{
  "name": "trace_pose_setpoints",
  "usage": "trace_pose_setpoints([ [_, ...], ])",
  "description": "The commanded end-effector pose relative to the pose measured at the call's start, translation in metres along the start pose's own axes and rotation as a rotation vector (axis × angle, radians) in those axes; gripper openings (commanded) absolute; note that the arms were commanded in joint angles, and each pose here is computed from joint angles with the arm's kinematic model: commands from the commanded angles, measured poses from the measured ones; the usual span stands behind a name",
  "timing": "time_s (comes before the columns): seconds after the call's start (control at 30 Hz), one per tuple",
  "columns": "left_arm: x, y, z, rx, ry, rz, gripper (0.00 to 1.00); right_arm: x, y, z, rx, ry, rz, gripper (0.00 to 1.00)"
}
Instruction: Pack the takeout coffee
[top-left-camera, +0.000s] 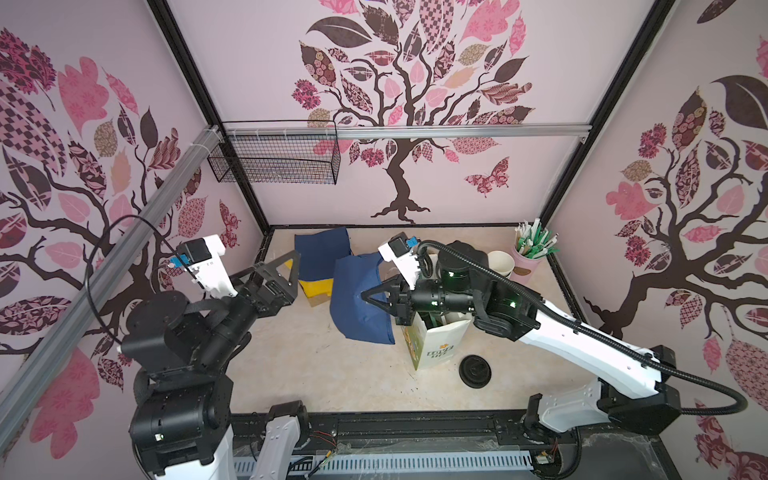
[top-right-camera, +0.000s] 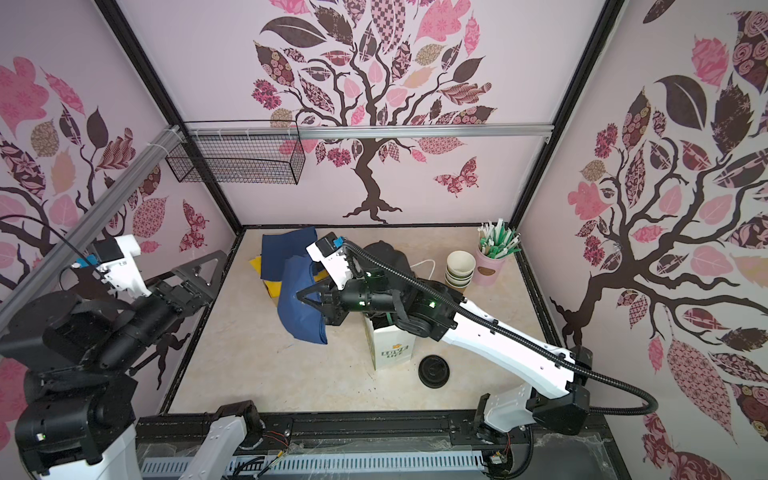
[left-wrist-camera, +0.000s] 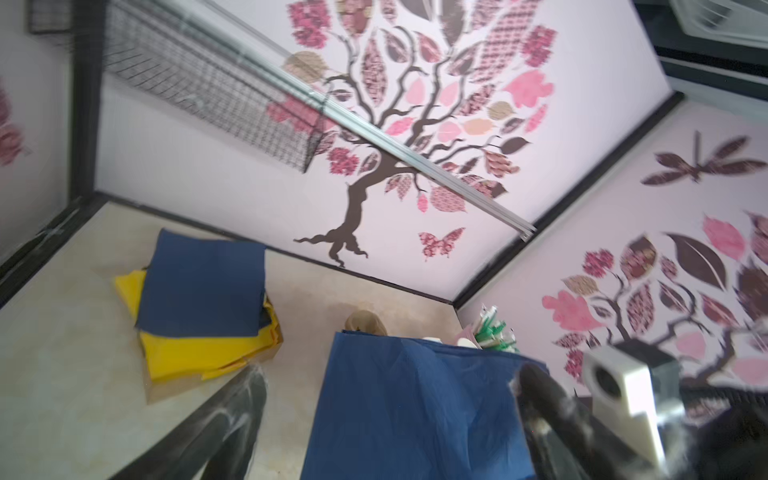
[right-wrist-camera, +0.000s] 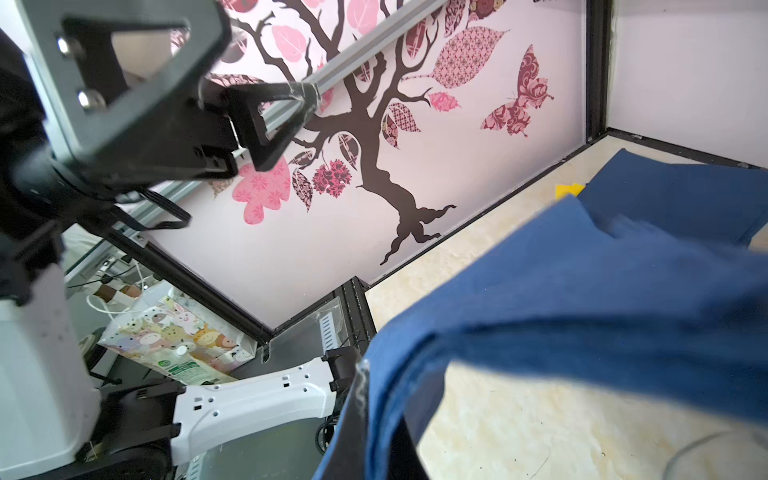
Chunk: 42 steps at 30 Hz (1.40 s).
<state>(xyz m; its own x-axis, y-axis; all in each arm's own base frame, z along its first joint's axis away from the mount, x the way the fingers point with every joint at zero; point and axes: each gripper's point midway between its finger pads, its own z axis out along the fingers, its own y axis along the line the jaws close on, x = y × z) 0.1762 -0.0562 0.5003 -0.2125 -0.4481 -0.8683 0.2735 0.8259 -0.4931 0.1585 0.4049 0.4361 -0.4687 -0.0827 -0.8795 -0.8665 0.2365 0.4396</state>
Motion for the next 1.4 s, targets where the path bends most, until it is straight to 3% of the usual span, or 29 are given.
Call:
trace_pose_setpoints([
  [0.0,0.019,-0.054,-0.015,0.345,-0.004,0.235,0.97,-0.018,0.017,-0.039,-0.040,-0.001,-0.049,0.00],
  [0.23,0.056,-0.071,-0.025,0.592,0.027,0.251,0.97,-0.013,0.036,-0.053,-0.170,0.096,-0.180,0.00],
  [0.43,0.090,-0.066,-0.015,0.709,0.176,0.134,0.97,-0.024,0.051,-0.042,-0.280,0.062,-0.164,0.00],
  [0.63,0.105,-0.069,-0.012,0.778,0.262,0.074,0.97,-0.031,0.061,-0.027,-0.384,0.045,-0.142,0.00],
  [0.87,0.125,-0.065,-0.003,0.805,0.372,-0.011,0.96,-0.040,0.058,-0.010,-0.405,0.014,-0.142,0.00],
  [0.97,0.134,-0.060,-0.001,0.797,0.403,-0.010,0.86,-0.041,0.055,-0.006,-0.397,0.007,-0.137,0.00],
  [1.03,0.135,-0.059,0.001,0.796,0.405,-0.010,0.73,-0.041,0.047,-0.002,-0.359,0.001,-0.137,0.00],
  [1.1,0.134,-0.058,0.002,0.785,0.394,-0.005,0.46,-0.041,0.033,0.005,-0.277,0.001,-0.135,0.00],
  [1.2,0.132,-0.056,0.003,0.764,0.369,0.009,0.15,-0.040,0.022,0.008,-0.217,0.001,-0.141,0.00],
  [1.27,0.130,-0.056,0.004,0.756,0.362,0.012,0.00,-0.042,0.020,0.007,-0.201,-0.003,-0.149,0.00],
  [1.33,0.127,-0.055,0.007,0.739,0.353,0.006,0.00,-0.046,0.020,0.004,-0.182,-0.008,-0.149,0.28],
  [1.37,0.124,-0.055,0.009,0.728,0.345,0.004,0.00,-0.049,0.021,0.000,-0.170,-0.011,-0.152,0.35],
])
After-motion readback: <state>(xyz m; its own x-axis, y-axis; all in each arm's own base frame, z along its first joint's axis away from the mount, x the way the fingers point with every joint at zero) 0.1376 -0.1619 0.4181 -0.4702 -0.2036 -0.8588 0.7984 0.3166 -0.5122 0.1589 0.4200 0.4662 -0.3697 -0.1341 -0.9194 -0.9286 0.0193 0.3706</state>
